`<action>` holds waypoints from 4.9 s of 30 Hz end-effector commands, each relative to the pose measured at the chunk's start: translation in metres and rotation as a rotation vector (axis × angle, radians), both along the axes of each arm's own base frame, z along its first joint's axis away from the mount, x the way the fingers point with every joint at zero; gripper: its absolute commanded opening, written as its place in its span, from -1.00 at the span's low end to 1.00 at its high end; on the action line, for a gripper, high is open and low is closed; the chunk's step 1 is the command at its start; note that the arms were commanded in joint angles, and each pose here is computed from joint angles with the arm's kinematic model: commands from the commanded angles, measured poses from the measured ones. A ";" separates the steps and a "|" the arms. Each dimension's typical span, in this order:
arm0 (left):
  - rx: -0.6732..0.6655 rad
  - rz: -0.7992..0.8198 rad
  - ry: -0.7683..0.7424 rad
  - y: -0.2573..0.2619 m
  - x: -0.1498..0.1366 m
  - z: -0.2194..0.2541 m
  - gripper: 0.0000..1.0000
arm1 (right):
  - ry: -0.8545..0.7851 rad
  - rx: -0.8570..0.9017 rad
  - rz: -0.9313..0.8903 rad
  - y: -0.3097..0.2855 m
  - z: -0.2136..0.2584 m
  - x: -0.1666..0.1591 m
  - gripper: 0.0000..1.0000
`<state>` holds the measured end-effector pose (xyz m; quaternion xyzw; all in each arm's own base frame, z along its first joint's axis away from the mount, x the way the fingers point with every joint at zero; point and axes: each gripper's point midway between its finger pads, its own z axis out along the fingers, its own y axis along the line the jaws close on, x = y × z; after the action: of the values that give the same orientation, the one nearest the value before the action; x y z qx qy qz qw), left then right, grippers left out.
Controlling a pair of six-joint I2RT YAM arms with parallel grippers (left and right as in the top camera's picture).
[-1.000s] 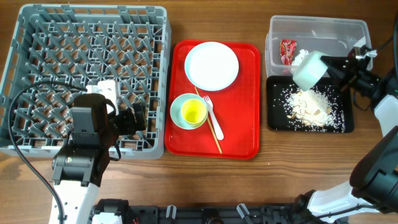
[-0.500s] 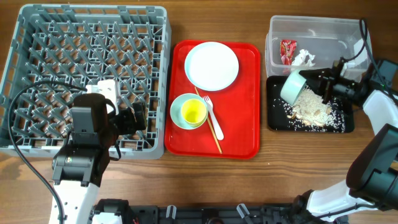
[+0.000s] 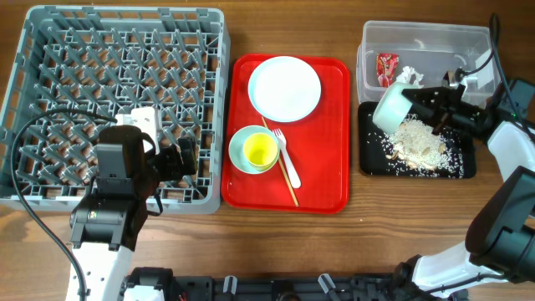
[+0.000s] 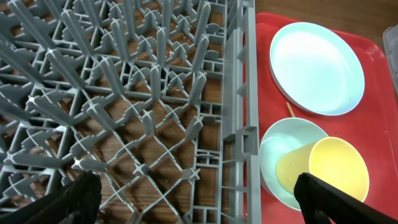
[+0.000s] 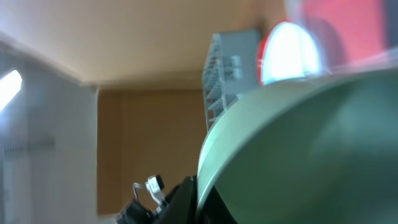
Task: Sort waste into correct bins and load items into the dishwasher rack
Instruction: 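Carry the bowl over the black tray and tip the rice out, then return the emptied bowl with the right gripper onto the white plate, then grasp the yellow cup with the right gripper and lift it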
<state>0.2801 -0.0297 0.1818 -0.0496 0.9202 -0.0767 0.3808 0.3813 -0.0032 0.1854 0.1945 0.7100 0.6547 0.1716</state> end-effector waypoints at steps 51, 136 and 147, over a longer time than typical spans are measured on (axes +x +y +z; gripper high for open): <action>0.001 0.012 -0.023 0.002 0.003 0.009 1.00 | -0.357 -1.216 0.361 0.280 -0.104 0.046 -0.92; -0.537 -0.588 -0.170 -0.119 0.009 0.069 1.00 | -0.230 -0.497 0.538 0.256 0.073 -0.040 -0.92; -0.626 -0.880 -0.336 -0.144 -0.003 0.112 1.00 | -0.277 -0.232 0.684 0.271 0.111 -0.070 -0.91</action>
<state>0.2915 -0.1648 0.2744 0.1952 0.7512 -0.4656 0.4253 0.3252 0.2603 0.2756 -0.1317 0.8171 0.5554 0.0809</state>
